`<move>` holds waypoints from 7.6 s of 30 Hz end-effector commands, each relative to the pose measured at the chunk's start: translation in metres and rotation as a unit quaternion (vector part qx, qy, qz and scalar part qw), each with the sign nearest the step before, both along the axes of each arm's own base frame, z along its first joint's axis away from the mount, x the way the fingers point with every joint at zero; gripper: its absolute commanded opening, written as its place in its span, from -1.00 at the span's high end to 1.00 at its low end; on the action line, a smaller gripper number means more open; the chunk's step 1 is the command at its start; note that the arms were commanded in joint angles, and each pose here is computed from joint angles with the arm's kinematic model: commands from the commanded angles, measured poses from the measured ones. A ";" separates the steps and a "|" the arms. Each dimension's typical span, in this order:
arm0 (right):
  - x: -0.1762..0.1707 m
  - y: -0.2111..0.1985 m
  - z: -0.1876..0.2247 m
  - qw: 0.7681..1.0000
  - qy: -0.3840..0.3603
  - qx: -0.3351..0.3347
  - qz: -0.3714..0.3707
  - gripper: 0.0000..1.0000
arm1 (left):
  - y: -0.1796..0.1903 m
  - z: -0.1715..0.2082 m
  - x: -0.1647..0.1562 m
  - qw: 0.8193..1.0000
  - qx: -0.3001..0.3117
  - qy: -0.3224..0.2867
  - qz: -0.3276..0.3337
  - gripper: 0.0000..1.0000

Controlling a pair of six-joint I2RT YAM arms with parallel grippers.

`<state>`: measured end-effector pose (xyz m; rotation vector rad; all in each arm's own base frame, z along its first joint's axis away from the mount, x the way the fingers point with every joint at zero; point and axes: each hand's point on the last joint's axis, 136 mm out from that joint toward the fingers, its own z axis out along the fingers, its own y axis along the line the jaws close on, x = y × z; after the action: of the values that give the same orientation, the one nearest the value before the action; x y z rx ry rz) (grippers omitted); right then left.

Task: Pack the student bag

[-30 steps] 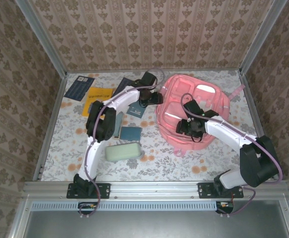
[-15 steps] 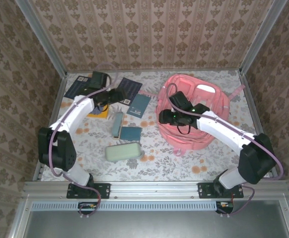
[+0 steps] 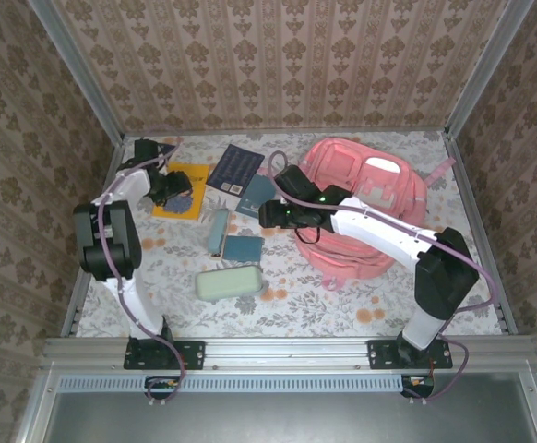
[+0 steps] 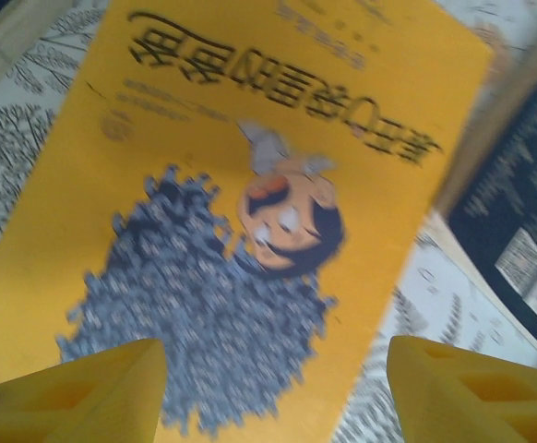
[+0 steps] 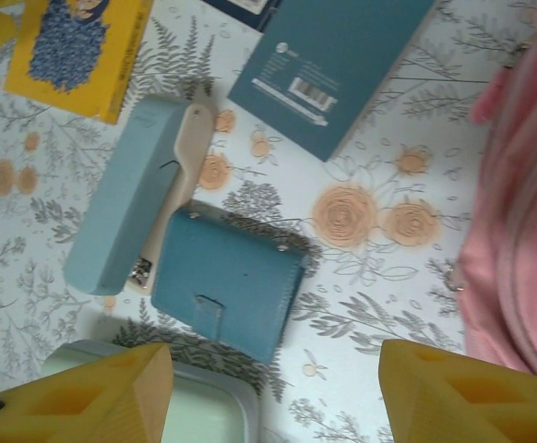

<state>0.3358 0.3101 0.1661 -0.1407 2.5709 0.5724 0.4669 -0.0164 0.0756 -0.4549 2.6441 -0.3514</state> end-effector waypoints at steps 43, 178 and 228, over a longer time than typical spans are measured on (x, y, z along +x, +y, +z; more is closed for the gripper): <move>0.006 0.165 -0.030 0.994 0.009 0.070 0.079 -0.17 | -0.026 -0.027 -0.203 0.991 0.007 0.116 0.063 -0.12; 0.044 0.234 -0.030 0.912 0.136 0.331 0.202 0.24 | -0.015 -0.067 -0.169 0.988 -0.069 0.115 0.079 0.46; 0.043 0.070 0.162 0.867 -0.008 0.488 0.096 1.00 | -0.151 0.215 -0.073 0.828 -0.503 -0.231 -0.089 0.13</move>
<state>0.3889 0.3883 0.2773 0.0836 2.1156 1.7848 0.3994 -0.1505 0.2536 -0.5144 1.9092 -1.6165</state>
